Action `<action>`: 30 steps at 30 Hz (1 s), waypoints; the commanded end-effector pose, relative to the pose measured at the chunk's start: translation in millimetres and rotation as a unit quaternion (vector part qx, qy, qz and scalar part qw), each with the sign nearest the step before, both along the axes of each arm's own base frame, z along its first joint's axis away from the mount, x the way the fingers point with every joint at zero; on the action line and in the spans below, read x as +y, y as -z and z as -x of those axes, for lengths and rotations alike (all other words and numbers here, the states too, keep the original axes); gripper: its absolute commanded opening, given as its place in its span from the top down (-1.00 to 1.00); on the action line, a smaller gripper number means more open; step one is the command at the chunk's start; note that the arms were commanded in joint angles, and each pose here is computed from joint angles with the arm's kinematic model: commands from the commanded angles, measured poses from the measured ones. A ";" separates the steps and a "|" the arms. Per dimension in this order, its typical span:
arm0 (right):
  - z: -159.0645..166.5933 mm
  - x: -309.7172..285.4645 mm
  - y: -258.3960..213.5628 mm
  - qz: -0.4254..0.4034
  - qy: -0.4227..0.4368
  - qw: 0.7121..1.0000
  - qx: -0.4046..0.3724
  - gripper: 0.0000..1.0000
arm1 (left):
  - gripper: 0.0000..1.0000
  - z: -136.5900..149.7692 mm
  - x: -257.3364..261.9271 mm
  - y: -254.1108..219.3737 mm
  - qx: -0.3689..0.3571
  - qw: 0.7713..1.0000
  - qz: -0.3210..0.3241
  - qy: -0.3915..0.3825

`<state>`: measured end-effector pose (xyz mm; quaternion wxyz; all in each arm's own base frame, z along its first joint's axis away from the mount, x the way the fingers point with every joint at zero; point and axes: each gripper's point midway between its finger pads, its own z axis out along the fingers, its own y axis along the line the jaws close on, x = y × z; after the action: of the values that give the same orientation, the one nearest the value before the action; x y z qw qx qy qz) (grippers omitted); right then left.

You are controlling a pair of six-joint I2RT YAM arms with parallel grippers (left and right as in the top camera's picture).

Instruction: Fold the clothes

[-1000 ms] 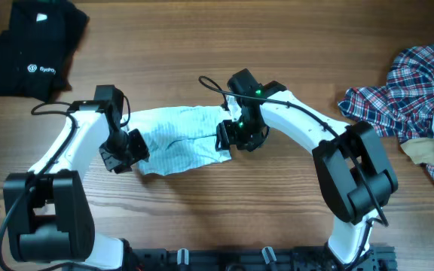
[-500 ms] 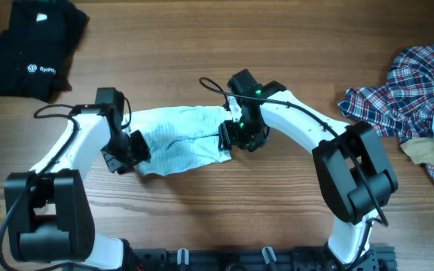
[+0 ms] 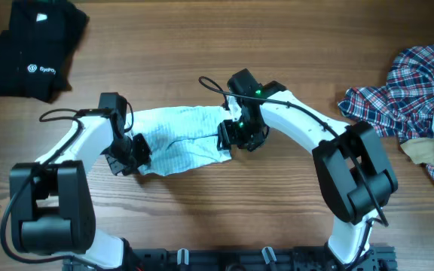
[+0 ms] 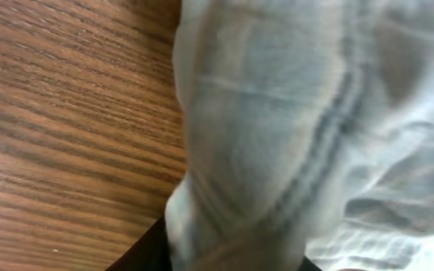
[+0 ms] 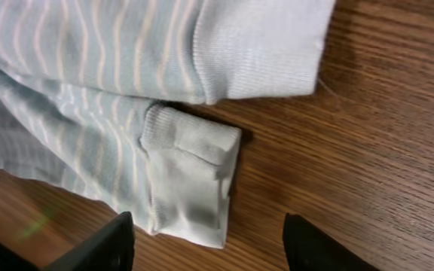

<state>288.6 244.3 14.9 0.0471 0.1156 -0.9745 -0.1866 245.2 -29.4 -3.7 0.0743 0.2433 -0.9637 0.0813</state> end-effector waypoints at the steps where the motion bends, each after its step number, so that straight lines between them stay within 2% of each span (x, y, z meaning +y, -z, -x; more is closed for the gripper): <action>1: 10.7 10.8 3.5 -0.010 -0.023 1.000 0.009 -0.27 | 0.35 4.0 -1.4 7.0 0.013 1.000 0.007 -0.001; 7: 14.2 13.0 8.9 0.029 -0.019 0.999 -0.006 -0.26 | 0.36 4.3 -1.5 6.9 0.014 1.000 0.007 0.000; 10: 11.6 7.6 10.9 0.049 0.006 0.999 -0.007 -0.16 | 0.36 4.1 -1.5 6.9 0.013 1.000 0.007 0.000; 14: 9.8 8.7 13.2 0.047 0.005 0.999 -0.009 -0.16 | 0.36 3.9 -1.5 7.0 0.013 1.000 0.007 0.000; 20: 23.2 7.1 44.0 0.057 -0.009 0.998 0.036 -0.17 | 0.35 4.0 -4.0 6.4 0.013 1.000 0.015 -0.001; 24: 23.2 6.6 46.4 0.059 -0.011 0.998 0.036 -0.15 | 0.35 4.0 -3.9 6.4 0.013 1.000 0.014 -0.001; 30: 22.2 0.0 48.1 0.080 0.007 0.996 0.036 0.14 | 0.39 3.8 -3.9 6.4 0.013 1.000 0.014 -0.001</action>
<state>281.2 259.4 0.2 0.0501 0.1134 -0.9806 -0.1519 244.7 -30.8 -4.2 0.0774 0.2437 -0.9630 0.0848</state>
